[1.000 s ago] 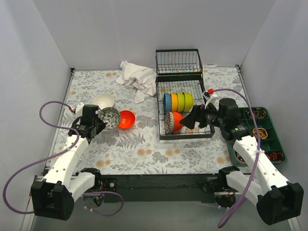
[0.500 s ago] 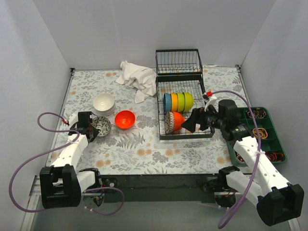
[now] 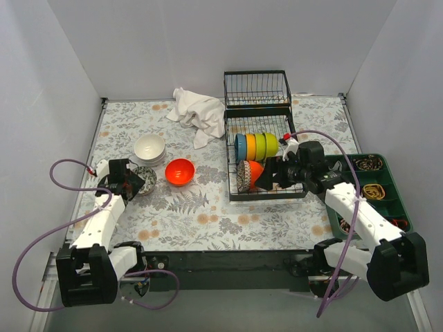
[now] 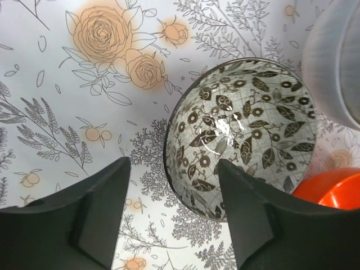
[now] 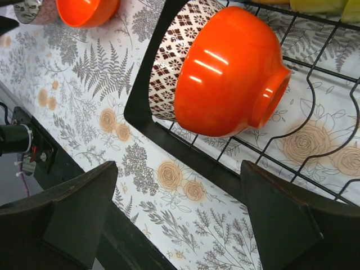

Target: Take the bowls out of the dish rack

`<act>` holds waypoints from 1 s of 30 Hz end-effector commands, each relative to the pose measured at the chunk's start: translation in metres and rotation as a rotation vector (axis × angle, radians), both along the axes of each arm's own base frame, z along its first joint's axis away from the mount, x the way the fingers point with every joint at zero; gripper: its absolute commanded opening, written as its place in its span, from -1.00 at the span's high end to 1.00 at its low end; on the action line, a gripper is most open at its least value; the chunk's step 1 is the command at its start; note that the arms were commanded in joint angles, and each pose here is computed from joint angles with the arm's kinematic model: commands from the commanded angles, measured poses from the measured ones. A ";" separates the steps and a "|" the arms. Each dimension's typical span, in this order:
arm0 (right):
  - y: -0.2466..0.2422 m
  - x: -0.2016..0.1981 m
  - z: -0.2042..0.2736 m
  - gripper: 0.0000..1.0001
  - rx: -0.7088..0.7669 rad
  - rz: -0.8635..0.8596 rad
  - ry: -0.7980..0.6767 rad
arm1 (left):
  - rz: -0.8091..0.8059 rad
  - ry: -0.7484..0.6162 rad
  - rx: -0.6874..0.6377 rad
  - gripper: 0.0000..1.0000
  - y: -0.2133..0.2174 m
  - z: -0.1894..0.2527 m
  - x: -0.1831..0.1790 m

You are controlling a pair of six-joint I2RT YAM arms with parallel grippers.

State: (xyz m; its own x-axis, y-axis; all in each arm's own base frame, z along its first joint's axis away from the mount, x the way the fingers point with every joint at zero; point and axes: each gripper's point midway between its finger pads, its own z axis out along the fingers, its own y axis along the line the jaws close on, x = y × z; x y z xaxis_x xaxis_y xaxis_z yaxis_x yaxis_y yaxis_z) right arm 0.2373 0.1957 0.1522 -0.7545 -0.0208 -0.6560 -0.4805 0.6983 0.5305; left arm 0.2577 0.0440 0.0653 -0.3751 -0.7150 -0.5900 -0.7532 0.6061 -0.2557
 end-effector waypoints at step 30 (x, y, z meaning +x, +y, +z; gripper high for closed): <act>0.022 0.055 -0.038 -0.90 -0.210 -0.079 -0.065 | -0.791 -0.301 -0.112 -0.96 -0.125 0.125 0.027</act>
State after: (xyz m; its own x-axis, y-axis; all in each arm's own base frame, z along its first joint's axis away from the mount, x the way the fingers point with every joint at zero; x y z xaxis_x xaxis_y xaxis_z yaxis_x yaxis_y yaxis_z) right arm 0.2725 0.2174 0.1021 -0.7754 -0.0742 -0.6271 -0.4136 0.8100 0.4156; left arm 0.2869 -0.0709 0.1752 -0.6413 -0.3928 -0.6591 -0.0849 0.8900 -0.4479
